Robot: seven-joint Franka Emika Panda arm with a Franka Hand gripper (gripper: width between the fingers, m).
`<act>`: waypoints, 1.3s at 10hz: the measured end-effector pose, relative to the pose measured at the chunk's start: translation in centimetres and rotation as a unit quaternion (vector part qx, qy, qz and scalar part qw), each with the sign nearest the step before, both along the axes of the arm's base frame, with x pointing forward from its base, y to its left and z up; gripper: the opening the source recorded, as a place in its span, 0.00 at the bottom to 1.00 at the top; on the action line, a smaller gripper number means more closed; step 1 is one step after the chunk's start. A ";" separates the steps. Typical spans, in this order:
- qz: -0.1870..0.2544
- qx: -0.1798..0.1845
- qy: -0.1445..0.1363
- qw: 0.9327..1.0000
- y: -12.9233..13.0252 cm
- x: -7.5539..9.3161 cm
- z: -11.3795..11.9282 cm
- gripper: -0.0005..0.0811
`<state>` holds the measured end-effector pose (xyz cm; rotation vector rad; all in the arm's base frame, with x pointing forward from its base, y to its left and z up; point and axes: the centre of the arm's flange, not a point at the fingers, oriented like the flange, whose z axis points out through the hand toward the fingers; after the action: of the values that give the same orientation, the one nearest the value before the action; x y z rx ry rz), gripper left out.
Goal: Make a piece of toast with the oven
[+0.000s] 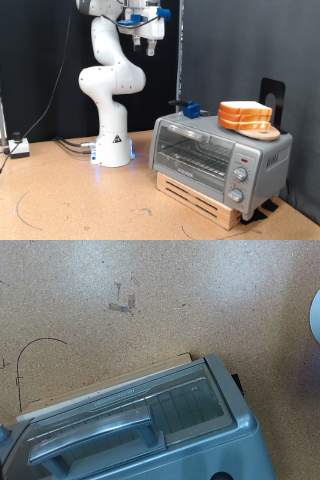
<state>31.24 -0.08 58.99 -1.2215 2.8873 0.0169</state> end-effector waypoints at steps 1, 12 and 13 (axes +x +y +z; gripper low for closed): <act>0.000 0.000 0.000 1.000 0.0 0.0 0.0 1.00; 0.403 0.045 -0.094 0.909 3.5 -1.6 1.7 1.00; 0.455 0.049 -0.113 0.882 3.8 -1.8 1.7 1.00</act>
<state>29.48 3.74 60.72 -2.2256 1.8492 0.0212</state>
